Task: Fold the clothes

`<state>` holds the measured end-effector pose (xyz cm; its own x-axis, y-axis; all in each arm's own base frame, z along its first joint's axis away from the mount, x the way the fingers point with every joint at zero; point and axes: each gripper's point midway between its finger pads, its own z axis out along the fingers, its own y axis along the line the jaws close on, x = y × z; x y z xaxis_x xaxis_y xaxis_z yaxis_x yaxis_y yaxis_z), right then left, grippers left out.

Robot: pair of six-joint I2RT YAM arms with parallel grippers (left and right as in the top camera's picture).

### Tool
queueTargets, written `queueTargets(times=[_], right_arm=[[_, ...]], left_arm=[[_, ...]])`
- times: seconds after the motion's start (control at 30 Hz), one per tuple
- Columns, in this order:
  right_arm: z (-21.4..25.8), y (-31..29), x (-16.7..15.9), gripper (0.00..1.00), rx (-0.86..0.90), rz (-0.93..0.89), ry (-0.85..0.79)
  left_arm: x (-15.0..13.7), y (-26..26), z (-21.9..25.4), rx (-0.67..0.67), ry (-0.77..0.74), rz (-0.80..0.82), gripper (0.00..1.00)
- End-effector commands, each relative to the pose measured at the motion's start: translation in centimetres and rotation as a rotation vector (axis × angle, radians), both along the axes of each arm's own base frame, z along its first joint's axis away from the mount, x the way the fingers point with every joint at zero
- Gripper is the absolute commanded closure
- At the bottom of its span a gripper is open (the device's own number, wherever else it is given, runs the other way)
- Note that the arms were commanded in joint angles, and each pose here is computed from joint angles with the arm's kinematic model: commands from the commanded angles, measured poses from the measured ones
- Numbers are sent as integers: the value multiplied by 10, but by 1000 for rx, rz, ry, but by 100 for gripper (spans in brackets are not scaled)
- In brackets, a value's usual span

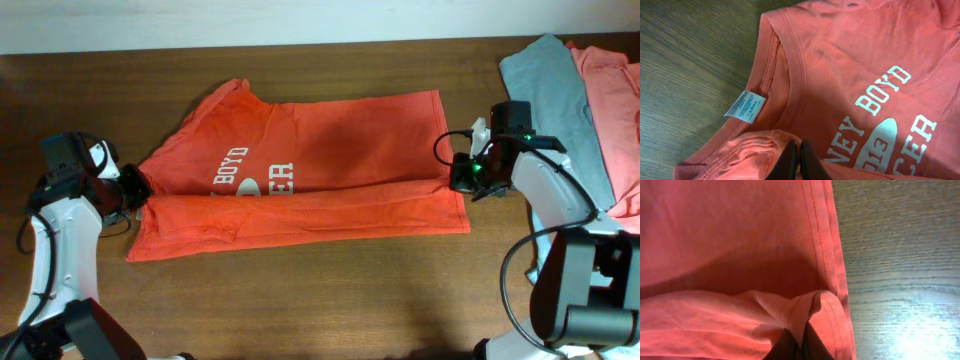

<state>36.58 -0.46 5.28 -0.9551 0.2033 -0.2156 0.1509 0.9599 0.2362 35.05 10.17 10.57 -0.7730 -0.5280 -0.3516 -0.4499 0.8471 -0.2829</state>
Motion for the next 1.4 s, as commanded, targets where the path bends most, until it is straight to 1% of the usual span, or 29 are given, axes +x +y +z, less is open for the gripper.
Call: queueTargets(times=[0.0, 0.03, 0.07, 0.1, 0.13, 0.33, 0.47, 0.53, 0.6, 0.67, 0.83, 0.9, 1.07, 1.17, 1.27, 1.33, 1.37], right_arm=[[-3, 0, 6, 83, -13, 10, -9], [-2, -2, 7, 80, -21, 8, -14], [-2, -3, 9, 73, -29, 6, -21], [-2, -4, 10, 59, -35, 4, -25], [-3, -8, 10, 54, -56, -2, -24], [-5, -12, 4, 54, -77, -7, 3], [-8, -10, -12, 54, -71, -4, 70], [-9, -9, -18, 52, -67, -3, 96], [-10, -9, -25, 50, -65, -2, 124], [-11, -10, -30, 49, -74, -5, 146], [-9, -17, -41, 47, -107, -45, 190], [-5, -17, -44, 47, -107, -48, 190], [18, -16, -49, 45, -109, -58, 151], [37, -16, -49, 42, -113, -61, 96], [61, -15, -47, 37, -118, -64, 13], [76, -13, -44, 30, -110, -63, -50], [82, -11, -43, 28, -101, -58, -75]], left_arm=[[4, 8, 4, 39, -6, 2, 91], [3, 8, 4, 42, -4, 4, 86], [3, 9, 3, 46, 0, 7, 80], [2, 9, 3, 46, 2, 7, 78], [1, 9, 2, 45, 5, 6, 77], [-3, 7, 0, 36, 25, 6, 76], [-12, 4, -4, 23, 68, 6, 76], [-17, 4, -6, 28, 89, 11, 76], [-20, 5, -7, 34, 104, 11, 75], [-23, 5, -8, 36, 116, 13, 70], [-27, 3, -9, 29, 137, 12, 70], [-28, 3, -9, 35, 136, -14, 69], [-23, -7, -5, 8, 103, -85, 63], [-19, -12, 4, 27, 78, -131, 61], [-9, -20, 20, 63, 28, -192, 57], [4, -28, 34, 101, -20, -255, 51], [12, -33, 41, 120, -50, -287, 49]])
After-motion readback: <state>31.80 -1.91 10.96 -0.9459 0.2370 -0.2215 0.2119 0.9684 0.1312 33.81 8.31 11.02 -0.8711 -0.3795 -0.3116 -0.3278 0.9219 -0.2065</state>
